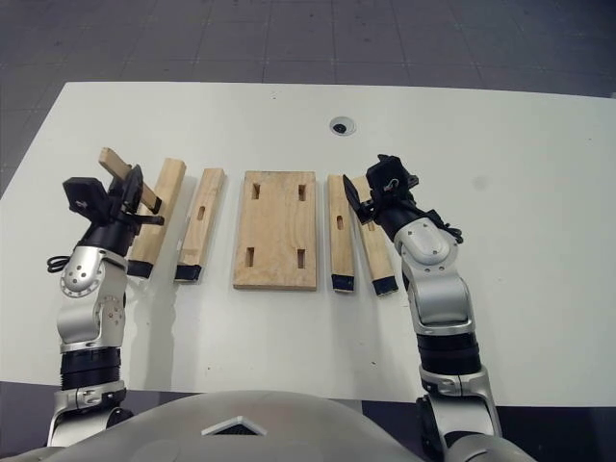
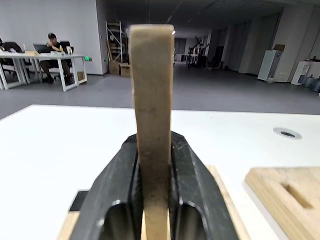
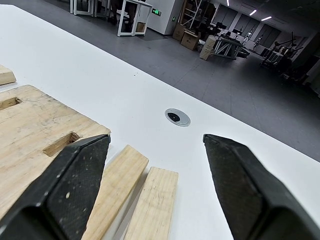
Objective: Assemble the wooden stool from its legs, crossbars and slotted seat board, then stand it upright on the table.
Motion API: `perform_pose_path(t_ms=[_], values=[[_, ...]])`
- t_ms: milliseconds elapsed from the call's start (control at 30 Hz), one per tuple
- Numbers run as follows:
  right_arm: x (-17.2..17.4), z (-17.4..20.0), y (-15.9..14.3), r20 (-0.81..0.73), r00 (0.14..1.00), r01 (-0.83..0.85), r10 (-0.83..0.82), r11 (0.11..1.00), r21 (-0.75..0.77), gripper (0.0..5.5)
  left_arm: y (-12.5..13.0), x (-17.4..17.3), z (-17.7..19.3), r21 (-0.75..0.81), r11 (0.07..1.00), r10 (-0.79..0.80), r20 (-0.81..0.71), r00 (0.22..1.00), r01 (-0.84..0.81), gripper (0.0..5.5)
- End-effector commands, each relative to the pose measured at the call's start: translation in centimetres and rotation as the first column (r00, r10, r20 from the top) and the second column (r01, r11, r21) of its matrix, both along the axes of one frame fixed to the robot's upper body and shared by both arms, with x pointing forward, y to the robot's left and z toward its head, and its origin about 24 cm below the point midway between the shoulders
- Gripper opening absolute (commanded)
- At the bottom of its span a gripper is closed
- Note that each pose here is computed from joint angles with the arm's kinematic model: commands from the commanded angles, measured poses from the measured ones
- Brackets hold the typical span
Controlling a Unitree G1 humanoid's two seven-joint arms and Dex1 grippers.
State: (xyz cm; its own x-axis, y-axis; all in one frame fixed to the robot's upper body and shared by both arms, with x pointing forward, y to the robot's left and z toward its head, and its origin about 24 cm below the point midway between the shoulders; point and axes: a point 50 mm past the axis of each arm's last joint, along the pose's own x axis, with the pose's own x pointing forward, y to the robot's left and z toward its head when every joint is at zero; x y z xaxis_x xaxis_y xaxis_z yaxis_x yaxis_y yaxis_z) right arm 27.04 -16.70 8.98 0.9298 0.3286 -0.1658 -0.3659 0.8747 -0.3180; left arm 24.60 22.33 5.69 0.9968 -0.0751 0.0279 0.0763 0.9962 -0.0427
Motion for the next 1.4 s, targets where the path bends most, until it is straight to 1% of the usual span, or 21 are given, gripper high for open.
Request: perform_pose_path(t_ms=[33, 200, 300, 467, 533, 633, 700, 733, 767, 900, 1000, 1267, 1400], values=[[0.0, 0.2, -0.1, -0.003, 1.000, -0.006, 0.006, 1.000, -0.003, 3.43, -0.3, -0.5, -1.0, 0.019, 1.000, -0.003, -0.019, 1.000, 0.004, 0.42], [0.0, 0.1, -0.1, -0.006, 1.000, -0.007, 0.007, 1.000, -0.005, 3.43, -0.1, -1.5, -2.5, 0.038, 0.999, 0.018, -0.043, 0.999, -0.016, 0.42], [-0.1, 0.1, -0.2, -0.007, 1.000, -0.008, 0.008, 1.000, -0.007, 3.43, 0.0, -1.9, -2.7, 0.030, 0.999, 0.034, -0.038, 0.999, -0.032, 0.42], [-0.2, 0.0, -0.1, -0.014, 1.000, -0.011, 0.011, 1.000, -0.008, 3.43, 0.4, -1.8, -2.0, 0.023, 0.998, 0.058, 0.005, 0.998, -0.058, 0.42], [-0.2, 0.0, -0.2, -0.016, 1.000, -0.010, 0.010, 1.000, -0.008, 3.43, 0.6, -1.6, -1.2, 0.025, 0.998, 0.057, 0.033, 0.998, -0.058, 0.42], [-0.4, -0.1, -0.2, -0.018, 1.000, -0.009, 0.009, 1.000, -0.007, 3.43, 0.6, -1.4, 0.0, 0.035, 0.998, 0.045, 0.070, 0.997, -0.048, 0.42], [-0.4, -0.1, -0.1, -0.020, 1.000, -0.008, 0.008, 1.000, -0.005, 3.43, 0.4, -1.3, 0.2, 0.038, 0.999, 0.026, 0.066, 0.997, -0.029, 0.42], [-0.4, -0.1, -0.1, -0.020, 1.000, -0.008, 0.008, 1.000, -0.004, 3.43, 0.3, -1.3, 0.1, 0.044, 0.999, 0.015, 0.059, 0.998, -0.017, 0.79], [-0.4, -0.1, -0.1, -0.020, 1.000, -0.008, 0.008, 1.000, -0.004, 3.43, 0.2, -1.3, 0.0, 0.049, 0.999, 0.010, 0.052, 0.999, -0.012, 0.84], [-0.4, 0.0, -0.2, -0.021, 1.000, -0.004, 0.004, 1.000, -0.004, 3.43, 0.2, -1.6, -0.6, 0.053, 0.999, 0.003, 0.021, 1.000, -0.004, 1.48], [-0.4, -0.1, -0.3, -0.023, 1.000, -0.002, 0.002, 1.000, -0.004, 3.43, 0.7, -1.8, -0.6, 0.066, 0.998, 0.023, 0.018, 1.000, -0.024, 1.96], [-0.6, -0.2, -0.2, -0.027, 1.000, 0.002, -0.002, 1.000, -0.001, 3.43, 2.9, -3.2, 0.8, 0.136, 0.984, 0.105, 0.053, 0.993, -0.111, 1.96], [-0.6, -0.2, -0.2, -0.029, 1.000, 0.003, -0.003, 1.000, 0.001, 3.43, 2.6, -3.6, 3.5, 0.131, 0.988, 0.060, 0.127, 0.990, -0.077, 1.96]])
